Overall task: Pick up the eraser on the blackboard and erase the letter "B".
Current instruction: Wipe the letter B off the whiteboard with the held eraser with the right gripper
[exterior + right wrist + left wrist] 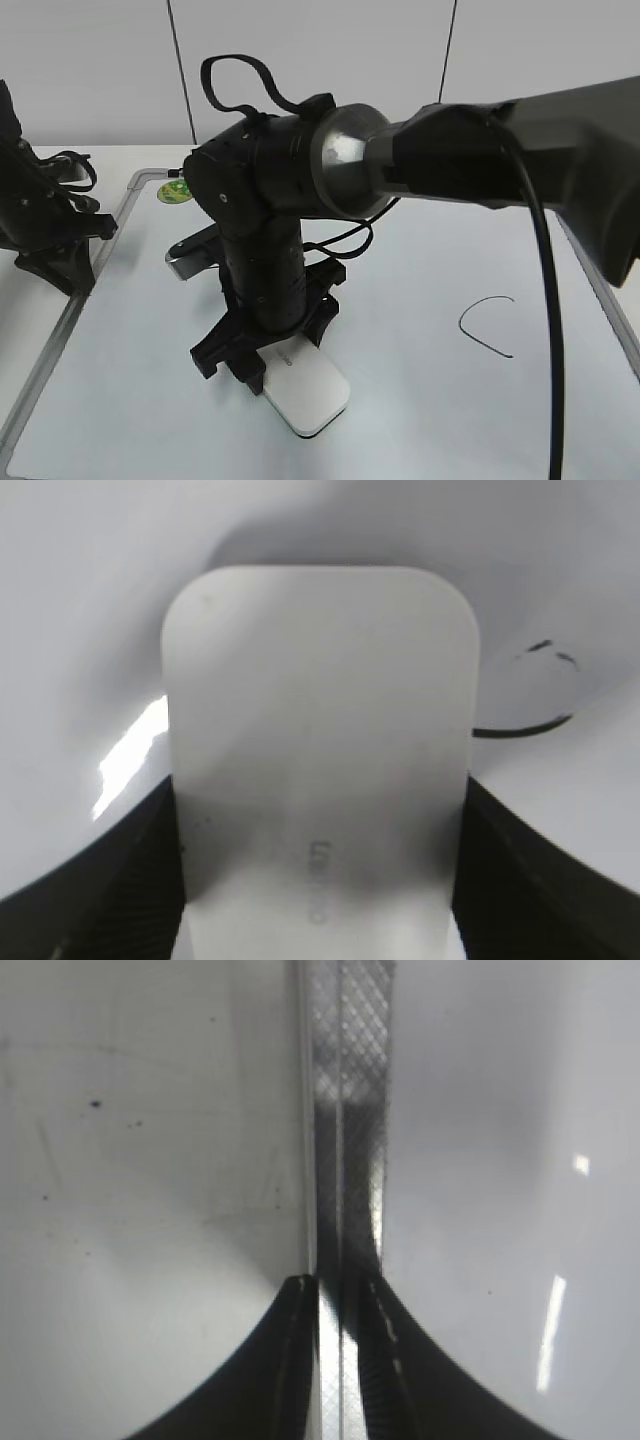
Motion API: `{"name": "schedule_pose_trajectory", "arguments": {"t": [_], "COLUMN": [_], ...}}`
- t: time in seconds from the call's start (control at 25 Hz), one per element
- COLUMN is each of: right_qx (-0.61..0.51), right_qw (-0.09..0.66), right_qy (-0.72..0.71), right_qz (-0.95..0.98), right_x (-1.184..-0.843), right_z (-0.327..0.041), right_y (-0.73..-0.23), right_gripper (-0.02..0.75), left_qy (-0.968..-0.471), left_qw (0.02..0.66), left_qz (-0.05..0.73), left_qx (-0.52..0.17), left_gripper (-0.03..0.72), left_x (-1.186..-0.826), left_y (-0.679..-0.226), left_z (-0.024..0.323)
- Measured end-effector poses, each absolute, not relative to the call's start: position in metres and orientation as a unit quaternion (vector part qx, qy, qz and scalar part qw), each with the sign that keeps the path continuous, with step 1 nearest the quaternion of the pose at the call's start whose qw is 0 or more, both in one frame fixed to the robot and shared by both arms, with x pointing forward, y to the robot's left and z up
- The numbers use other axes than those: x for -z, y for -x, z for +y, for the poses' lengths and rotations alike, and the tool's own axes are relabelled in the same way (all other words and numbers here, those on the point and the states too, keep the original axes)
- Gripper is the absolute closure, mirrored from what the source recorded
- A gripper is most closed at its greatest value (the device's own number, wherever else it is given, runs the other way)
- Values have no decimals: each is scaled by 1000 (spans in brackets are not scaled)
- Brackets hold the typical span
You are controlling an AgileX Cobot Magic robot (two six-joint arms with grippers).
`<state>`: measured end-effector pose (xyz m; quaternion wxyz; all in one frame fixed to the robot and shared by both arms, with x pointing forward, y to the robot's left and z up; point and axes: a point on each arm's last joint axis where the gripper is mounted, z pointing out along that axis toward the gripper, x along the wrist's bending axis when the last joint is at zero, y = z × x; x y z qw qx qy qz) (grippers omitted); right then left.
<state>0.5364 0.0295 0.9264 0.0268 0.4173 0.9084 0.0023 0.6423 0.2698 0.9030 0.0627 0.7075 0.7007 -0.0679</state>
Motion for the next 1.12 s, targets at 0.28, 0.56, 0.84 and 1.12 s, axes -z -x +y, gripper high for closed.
{"name": "schedule_pose_trajectory", "arguments": {"t": [0.28,0.56,0.84,1.12], "right_qx": [4,8,12,16], "right_qw": [46,60,61,60], "right_qy": [-422,-448,-487,-523], "right_qz": [905,892,871,850], "right_x": [-927,-927,-927,-927], "right_z": [26,11,-17,-46], "right_y": [-540,-556,-581,-603], "right_gripper": [222,222,222,222], "left_qy": [-707,-707,-707,-707], "left_qw": [63,63,63,63], "left_qz": [701,701,701,701], "left_qx": [68,68,68,68], "left_gripper": [580,580,580,580], "left_x": [-903,-903,-903,-903], "left_y": [-642,-642,-642,-642], "left_z": [270,270,270,270]}}
